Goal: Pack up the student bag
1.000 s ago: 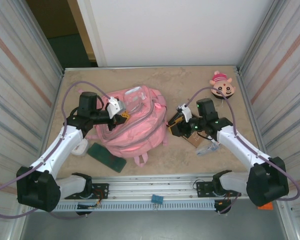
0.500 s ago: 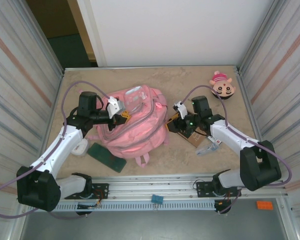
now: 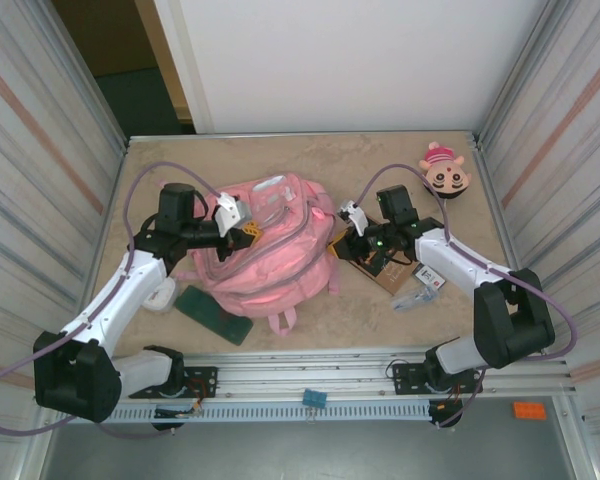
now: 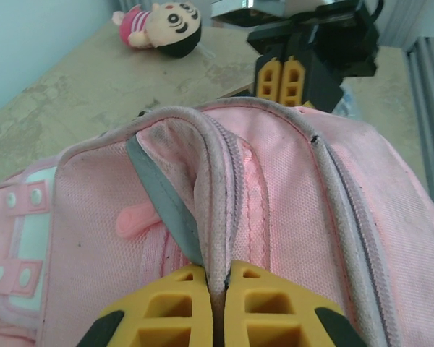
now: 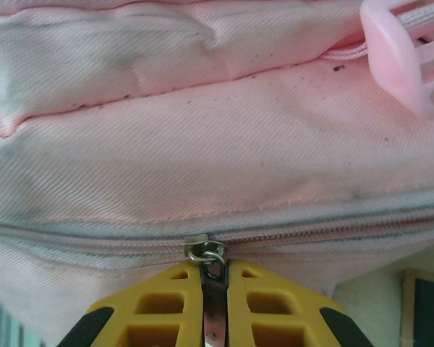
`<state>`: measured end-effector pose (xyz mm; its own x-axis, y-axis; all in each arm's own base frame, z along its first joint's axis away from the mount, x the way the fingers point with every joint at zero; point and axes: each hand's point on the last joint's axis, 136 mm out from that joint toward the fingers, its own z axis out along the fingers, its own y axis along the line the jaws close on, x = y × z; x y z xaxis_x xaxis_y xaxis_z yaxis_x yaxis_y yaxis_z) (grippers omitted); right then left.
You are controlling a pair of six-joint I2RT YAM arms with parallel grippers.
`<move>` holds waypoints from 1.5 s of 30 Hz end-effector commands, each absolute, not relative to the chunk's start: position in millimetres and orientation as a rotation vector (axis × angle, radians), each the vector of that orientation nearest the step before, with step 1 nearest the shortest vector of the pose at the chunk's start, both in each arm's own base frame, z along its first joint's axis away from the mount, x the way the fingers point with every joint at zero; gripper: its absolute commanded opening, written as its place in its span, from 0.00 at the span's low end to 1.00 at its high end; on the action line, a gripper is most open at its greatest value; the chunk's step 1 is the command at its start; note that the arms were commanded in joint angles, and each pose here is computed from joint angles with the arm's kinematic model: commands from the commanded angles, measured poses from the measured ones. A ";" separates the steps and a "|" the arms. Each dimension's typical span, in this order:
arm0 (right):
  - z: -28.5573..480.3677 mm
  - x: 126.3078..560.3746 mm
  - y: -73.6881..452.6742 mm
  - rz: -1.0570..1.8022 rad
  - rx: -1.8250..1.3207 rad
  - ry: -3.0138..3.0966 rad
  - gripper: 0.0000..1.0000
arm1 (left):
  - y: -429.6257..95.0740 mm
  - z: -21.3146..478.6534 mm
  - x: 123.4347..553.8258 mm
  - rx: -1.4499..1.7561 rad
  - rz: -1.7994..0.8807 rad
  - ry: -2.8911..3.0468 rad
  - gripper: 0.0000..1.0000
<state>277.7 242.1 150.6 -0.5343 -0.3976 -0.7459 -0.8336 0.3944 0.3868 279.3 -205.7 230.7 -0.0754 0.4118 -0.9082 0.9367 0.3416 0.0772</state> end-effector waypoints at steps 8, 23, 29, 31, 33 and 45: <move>190.1 254.8 251.9 1.287 -0.950 2.186 0.00 | -188.9 248.1 328.5 0.974 -0.330 1.735 0.00; 200.3 212.5 333.0 1.371 -0.798 2.271 0.00 | -240.0 254.0 346.6 0.836 -0.354 1.743 0.00; 206.4 217.7 327.5 1.312 -0.575 2.287 0.20 | -247.1 261.2 345.5 0.873 -0.379 1.683 0.00; 203.6 228.8 305.6 1.290 -0.399 2.337 0.36 | -247.4 264.1 341.6 0.899 -0.409 1.658 0.00; 200.7 239.4 281.4 1.305 -0.179 2.382 0.55 | -249.0 269.5 334.3 0.937 -0.472 1.614 0.00; 200.9 269.1 286.4 1.500 0.301 2.509 0.70 | -256.1 284.7 308.6 1.127 -0.635 1.449 0.00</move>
<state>261.8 269.4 180.6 -0.9601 0.2521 -0.1213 0.0330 0.5325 0.8458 321.3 -238.9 217.8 -0.1407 0.3907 -0.9097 0.8546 0.5119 0.0877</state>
